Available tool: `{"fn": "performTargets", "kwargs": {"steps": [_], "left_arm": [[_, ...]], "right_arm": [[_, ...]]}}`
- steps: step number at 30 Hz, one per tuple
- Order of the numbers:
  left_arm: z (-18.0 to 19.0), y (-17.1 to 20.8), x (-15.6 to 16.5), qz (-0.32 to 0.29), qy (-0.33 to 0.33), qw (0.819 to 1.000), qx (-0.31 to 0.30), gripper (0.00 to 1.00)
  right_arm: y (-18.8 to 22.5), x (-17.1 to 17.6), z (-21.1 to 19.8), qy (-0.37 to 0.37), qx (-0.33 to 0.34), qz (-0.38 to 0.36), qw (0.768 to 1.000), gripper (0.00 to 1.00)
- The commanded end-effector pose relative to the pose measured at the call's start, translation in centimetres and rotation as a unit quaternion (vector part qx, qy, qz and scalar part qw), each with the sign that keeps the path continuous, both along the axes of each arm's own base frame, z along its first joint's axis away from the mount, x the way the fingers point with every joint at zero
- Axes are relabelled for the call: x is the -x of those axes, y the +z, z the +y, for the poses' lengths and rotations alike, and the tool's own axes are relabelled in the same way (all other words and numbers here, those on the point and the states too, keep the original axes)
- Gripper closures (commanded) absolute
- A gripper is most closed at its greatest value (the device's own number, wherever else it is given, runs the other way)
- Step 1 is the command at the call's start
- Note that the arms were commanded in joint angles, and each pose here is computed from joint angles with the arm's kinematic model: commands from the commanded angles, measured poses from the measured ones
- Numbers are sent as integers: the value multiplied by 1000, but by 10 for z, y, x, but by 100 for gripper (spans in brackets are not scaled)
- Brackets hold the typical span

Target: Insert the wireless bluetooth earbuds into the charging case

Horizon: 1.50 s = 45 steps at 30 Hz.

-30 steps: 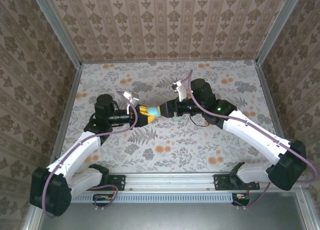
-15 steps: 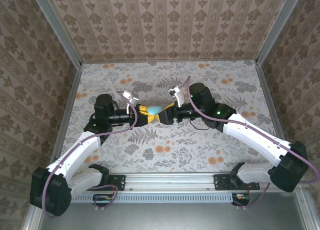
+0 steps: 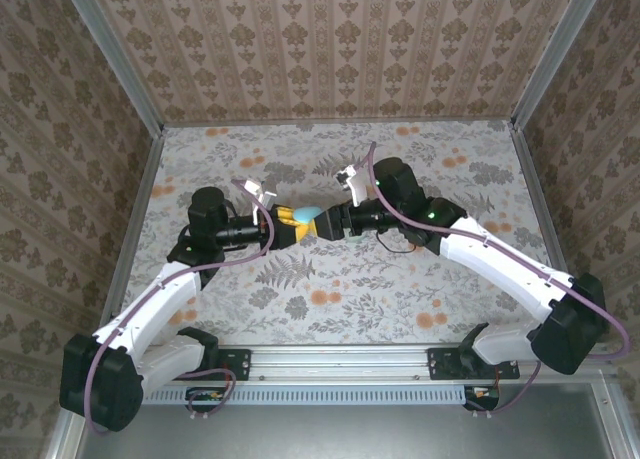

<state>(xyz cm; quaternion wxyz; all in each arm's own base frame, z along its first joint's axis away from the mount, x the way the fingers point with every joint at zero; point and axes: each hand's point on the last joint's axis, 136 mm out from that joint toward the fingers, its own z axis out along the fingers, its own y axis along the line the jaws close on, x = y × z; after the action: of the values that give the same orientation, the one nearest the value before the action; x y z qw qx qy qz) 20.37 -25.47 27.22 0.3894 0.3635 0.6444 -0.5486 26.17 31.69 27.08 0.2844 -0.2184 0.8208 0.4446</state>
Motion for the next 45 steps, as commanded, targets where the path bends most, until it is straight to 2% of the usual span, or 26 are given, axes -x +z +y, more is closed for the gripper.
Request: {"fn": "performTargets", "kwargs": {"steps": [1,16,35,41,45], "left_arm": [[-4,19,24,-29,-55,998,19,91],[-3,13,23,-27,-50,998,12,92],[17,5,-1,2,23,1000,-4,92],[47,7,-11,20,85,996,-29,92],[71,11,-14,29,136,989,-48,92]], "right_arm": [[13,-32,-12,-64,-16,3,998,29],[14,-41,-15,-73,-39,48,995,30],[28,-20,-39,-106,-49,43,992,29],[-9,-49,-54,-191,13,67,979,34],[-38,-75,-31,-203,50,76,975,37]]}}
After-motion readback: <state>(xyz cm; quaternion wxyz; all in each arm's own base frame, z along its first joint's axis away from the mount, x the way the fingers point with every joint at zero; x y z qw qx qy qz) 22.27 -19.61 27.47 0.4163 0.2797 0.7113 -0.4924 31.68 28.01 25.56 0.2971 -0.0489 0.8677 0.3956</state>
